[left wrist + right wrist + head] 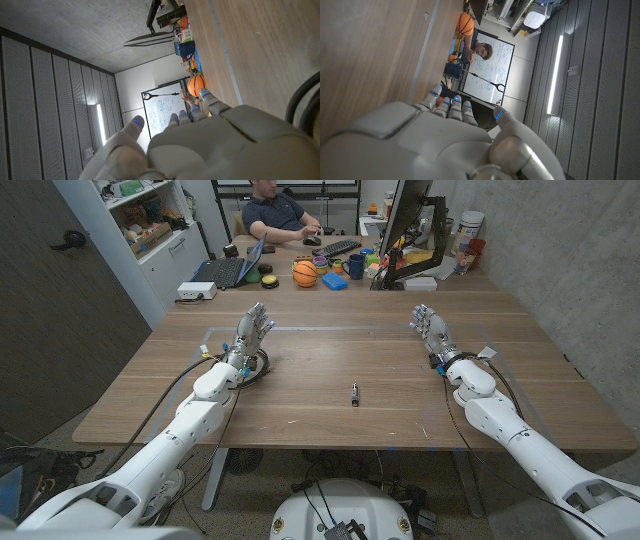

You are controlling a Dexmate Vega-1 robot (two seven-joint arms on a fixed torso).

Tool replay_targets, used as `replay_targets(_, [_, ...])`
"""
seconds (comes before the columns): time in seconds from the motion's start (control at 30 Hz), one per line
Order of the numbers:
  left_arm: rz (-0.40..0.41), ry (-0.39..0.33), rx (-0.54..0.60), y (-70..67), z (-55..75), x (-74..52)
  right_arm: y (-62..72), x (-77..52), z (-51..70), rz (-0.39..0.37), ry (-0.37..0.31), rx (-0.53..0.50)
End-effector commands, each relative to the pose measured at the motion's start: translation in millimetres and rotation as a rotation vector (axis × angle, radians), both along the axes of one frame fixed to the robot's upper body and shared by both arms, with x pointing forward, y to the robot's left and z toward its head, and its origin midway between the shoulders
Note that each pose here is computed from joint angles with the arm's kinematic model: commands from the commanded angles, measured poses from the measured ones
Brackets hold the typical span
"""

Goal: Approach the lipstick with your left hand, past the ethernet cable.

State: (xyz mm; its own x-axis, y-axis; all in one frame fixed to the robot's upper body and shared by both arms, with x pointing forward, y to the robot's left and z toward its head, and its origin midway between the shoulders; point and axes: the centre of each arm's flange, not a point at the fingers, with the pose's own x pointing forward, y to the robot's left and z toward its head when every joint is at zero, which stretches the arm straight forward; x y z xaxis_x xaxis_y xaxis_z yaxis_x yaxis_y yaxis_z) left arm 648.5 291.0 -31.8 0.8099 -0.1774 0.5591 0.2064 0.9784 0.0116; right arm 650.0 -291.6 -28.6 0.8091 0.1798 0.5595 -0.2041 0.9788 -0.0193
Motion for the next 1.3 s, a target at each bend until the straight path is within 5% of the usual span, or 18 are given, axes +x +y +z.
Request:
replay_targets(0.03, [0.004, -0.005, -0.005, 1.5, -1.1, -2.7, 1.5, 0.1, -2.4, 0.006, 0.005, -0.006])
replay_targets(0.4, [0.021, -0.061, 0.035, 1.0, 5.1, -6.1, 1.6, 1.0, -2.6, 0.005, 0.002, -0.004])
replay_targets(1.3, [-0.037, -0.305, 0.381, -32.7, 66.4, -22.6, 3.4, 1.3, -2.3, 0.002, -0.005, -0.006])
